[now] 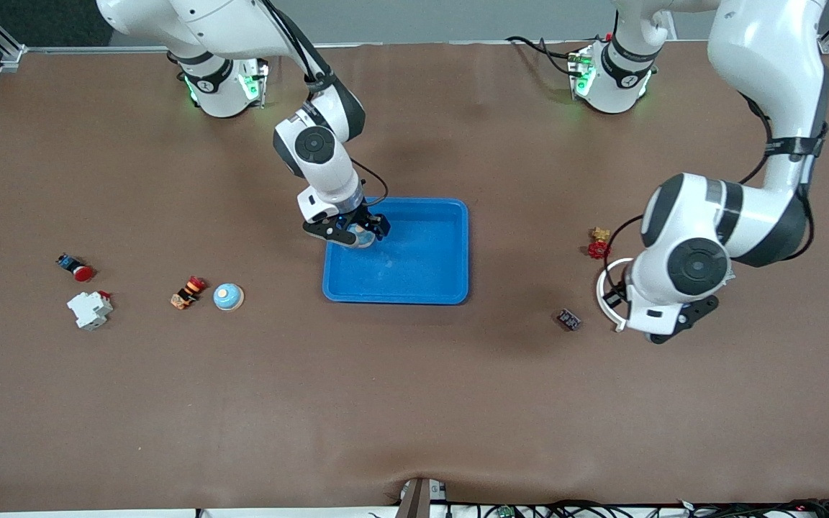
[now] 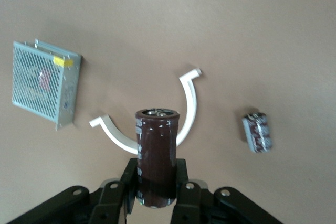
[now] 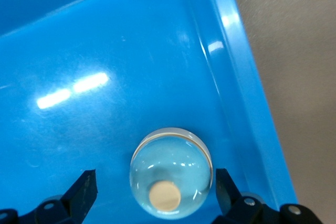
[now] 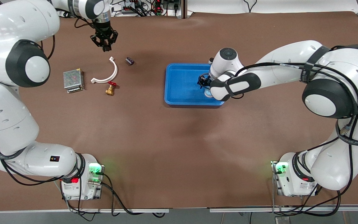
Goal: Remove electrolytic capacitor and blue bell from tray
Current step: 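Carry the capacitor beside the metal box while the right gripper carries the bell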
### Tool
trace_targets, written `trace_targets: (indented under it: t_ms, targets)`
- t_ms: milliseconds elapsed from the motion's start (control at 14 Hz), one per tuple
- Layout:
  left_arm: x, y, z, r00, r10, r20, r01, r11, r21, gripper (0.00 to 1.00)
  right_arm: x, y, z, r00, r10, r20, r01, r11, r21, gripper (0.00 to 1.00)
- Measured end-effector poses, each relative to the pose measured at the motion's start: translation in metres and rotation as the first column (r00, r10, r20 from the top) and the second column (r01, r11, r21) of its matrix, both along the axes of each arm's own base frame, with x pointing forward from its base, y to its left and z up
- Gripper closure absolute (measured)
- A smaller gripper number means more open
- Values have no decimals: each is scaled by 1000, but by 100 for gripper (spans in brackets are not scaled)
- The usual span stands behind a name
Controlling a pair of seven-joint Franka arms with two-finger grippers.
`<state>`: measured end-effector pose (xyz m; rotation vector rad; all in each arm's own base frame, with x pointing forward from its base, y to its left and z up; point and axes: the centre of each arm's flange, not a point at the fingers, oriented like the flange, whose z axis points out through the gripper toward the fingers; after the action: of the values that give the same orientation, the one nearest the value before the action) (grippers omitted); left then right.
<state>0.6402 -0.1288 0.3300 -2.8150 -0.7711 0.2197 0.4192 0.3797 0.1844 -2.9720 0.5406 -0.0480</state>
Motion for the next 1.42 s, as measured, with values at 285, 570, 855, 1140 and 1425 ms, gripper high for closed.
trace_targets:
  t_ms: [285,570,855,1140,1425]
  targets:
    - [8,46,-10,998,-65,18,66,998,-3,68,-2,0,-13,1000,2,4,-2,1000,-4,0]
    - [17,83,-28,991,-132,37,132,991,8,68,-2,1,-13,1000,5,7,-5,1000,-5,4]
    - [22,125,-39,981,-193,33,193,981,-5,68,0,0,-6,1000,-3,13,3,1000,-1,33]
    - [25,151,-57,982,-185,47,186,982,-21,68,6,-2,-4,1000,-18,14,18,1000,-4,33]
    - [25,174,-107,983,-173,66,176,983,-53,68,31,-1,25,999,-38,-35,37,999,-38,34]
